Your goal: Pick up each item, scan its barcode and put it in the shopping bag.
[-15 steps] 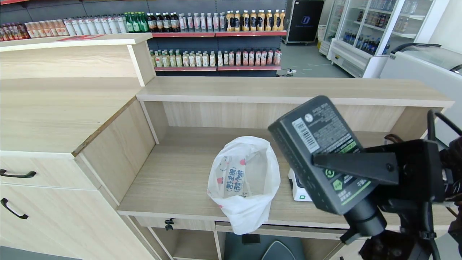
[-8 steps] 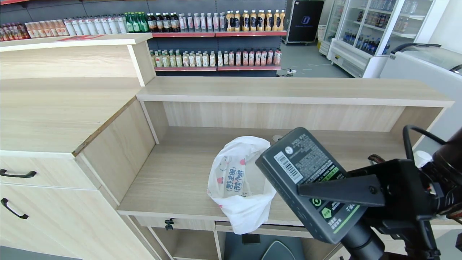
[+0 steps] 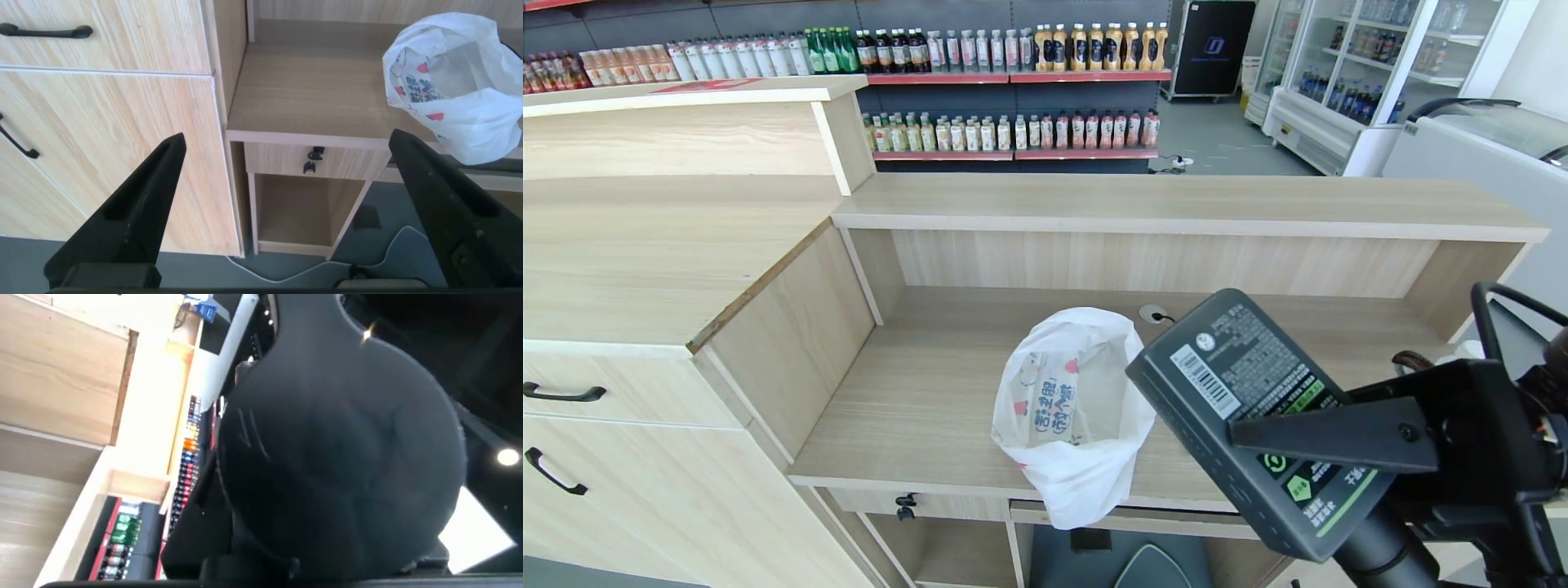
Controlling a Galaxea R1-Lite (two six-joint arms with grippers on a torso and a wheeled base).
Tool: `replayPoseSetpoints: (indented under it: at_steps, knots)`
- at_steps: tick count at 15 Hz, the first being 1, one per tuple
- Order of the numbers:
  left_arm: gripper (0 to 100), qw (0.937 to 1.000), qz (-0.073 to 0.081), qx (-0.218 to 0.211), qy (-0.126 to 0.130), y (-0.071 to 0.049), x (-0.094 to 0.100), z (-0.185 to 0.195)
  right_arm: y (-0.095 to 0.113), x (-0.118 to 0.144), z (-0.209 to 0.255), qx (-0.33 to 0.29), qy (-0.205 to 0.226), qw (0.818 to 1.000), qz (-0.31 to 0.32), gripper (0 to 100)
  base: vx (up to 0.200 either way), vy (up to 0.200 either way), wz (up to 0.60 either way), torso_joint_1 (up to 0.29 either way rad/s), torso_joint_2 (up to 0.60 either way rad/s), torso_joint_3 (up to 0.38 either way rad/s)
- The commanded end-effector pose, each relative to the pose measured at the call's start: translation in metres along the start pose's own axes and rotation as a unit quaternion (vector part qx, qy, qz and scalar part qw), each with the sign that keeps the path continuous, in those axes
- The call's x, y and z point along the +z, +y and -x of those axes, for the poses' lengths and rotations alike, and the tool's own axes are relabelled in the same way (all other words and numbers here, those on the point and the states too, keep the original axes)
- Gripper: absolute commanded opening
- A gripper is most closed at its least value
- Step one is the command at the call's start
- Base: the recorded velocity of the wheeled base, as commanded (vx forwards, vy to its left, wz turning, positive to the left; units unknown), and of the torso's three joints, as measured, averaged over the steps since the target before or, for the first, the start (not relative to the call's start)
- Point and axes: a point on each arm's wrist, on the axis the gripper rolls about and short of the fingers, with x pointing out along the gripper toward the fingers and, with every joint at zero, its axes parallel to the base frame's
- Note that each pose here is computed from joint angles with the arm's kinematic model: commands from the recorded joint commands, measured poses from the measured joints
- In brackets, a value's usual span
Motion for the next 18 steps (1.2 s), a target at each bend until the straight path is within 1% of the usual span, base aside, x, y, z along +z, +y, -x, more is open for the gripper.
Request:
replayPoseSetpoints:
  at_steps: [1, 5, 9, 12, 13, 14, 15, 16, 17, 18]
  knots:
    - [100, 1.0, 0.0, 0.0, 0.0, 0.0, 0.0, 0.0, -0.005, 0.004, 0.003, 0.004, -0.004, 1.0, 0.003, 0, 0.0, 0.0, 0.0, 0.0, 0.0, 0.0]
    - [100, 1.0, 0.0, 0.0, 0.0, 0.0, 0.0, 0.0, -0.003, 0.015, 0.008, 0.035, -0.029, 0.999, -0.005, 0, 0.0, 0.0, 0.0, 0.0, 0.0, 0.0]
    - [100, 1.0, 0.0, 0.0, 0.0, 0.0, 0.0, 0.0, 0.0, 0.015, 0.007, 0.038, -0.031, 0.999, -0.007, 0, 0.0, 0.0, 0.0, 0.0, 0.0, 0.0]
    - [100, 1.0, 0.0, 0.0, 0.0, 0.0, 0.0, 0.0, -0.005, 0.016, 0.004, 0.03, -0.036, 0.999, -0.01, 0, 0.0, 0.0, 0.0, 0.0, 0.0, 0.0]
    - [100, 1.0, 0.0, 0.0, 0.0, 0.0, 0.0, 0.0, -0.007, 0.014, 0.007, 0.032, -0.028, 0.999, -0.023, 0, 0.0, 0.0, 0.0, 0.0, 0.0, 0.0]
    - [100, 1.0, 0.0, 0.0, 0.0, 0.0, 0.0, 0.0, -0.009, 0.009, 0.012, 0.041, -0.01, 0.998, -0.035, 0, 0.0, 0.0, 0.0, 0.0, 0.0, 0.0]
    - [100, 1.0, 0.0, 0.0, 0.0, 0.0, 0.0, 0.0, -0.005, -0.003, 0.053, 0.132, 0.126, 0.974, -0.131, 0, 0.0, 0.0, 0.0, 0.0, 0.0, 0.0]
    - [100, 1.0, 0.0, 0.0, 0.0, 0.0, 0.0, 0.0, -0.002, -0.001, 0.074, 0.18, 0.199, 0.94, -0.209, 0, 0.0, 0.0, 0.0, 0.0, 0.0, 0.0]
    - [100, 1.0, 0.0, 0.0, 0.0, 0.0, 0.0, 0.0, -0.006, -0.003, 0.1, 0.217, 0.313, 0.867, -0.321, 0, 0.0, 0.0, 0.0, 0.0, 0.0, 0.0]
    - [100, 1.0, 0.0, 0.0, 0.0, 0.0, 0.0, 0.0, -0.013, -0.007, 0.121, 0.209, 0.4, 0.814, -0.367, 0, 0.0, 0.0, 0.0, 0.0, 0.0, 0.0]
